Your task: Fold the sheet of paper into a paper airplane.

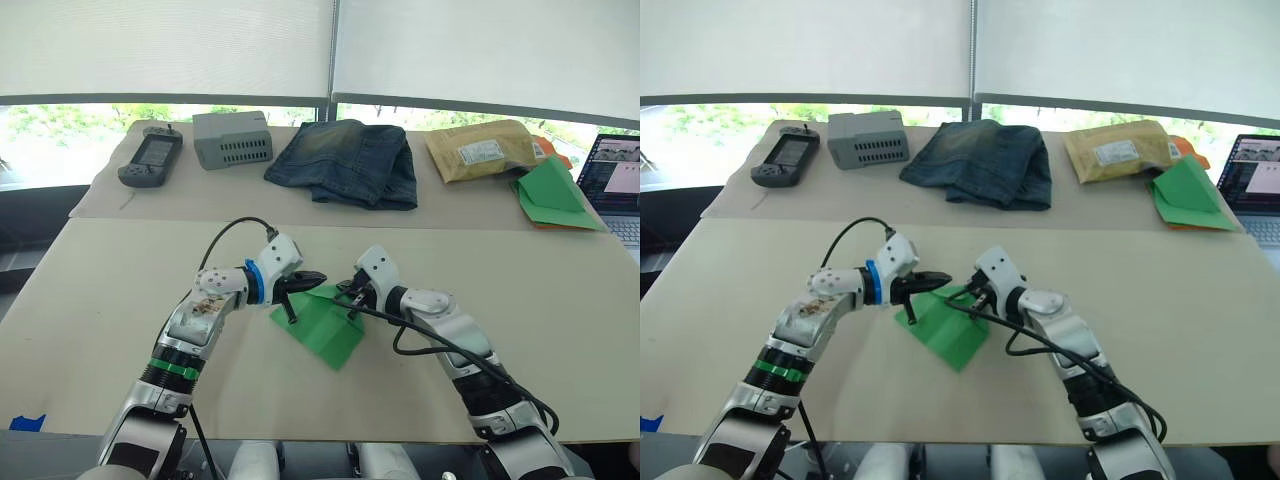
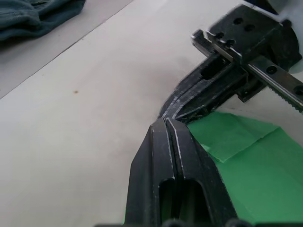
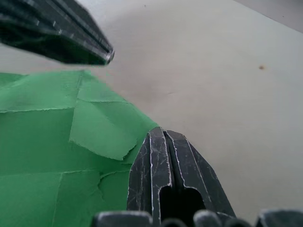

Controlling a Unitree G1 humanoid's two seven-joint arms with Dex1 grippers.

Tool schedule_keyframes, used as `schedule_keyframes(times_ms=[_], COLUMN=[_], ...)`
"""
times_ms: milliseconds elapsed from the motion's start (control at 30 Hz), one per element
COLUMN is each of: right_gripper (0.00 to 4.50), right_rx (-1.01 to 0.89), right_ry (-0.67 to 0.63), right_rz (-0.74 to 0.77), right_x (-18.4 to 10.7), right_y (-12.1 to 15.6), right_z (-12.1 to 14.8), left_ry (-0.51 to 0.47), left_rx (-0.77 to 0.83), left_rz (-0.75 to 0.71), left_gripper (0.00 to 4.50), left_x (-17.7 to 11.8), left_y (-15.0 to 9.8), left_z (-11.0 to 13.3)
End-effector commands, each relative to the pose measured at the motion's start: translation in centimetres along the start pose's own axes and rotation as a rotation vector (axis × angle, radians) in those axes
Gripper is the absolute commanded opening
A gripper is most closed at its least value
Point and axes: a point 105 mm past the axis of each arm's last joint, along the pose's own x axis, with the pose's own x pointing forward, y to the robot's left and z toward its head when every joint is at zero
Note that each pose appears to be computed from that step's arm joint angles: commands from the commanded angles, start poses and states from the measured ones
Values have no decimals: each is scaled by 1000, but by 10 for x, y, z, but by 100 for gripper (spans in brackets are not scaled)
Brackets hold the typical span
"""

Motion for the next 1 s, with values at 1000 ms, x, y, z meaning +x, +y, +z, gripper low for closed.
schedule_keyframes(times_ms=[1000], right_gripper=[0], right_rx=[39], right_ry=[71], right_rz=[24], right_x=[5], right_y=[23], right_z=[-26], left_ry=[252], left_rx=[-305], left_rz=[205], left_gripper=[3], left_x=[8], left_y=[8], left_z=[-60])
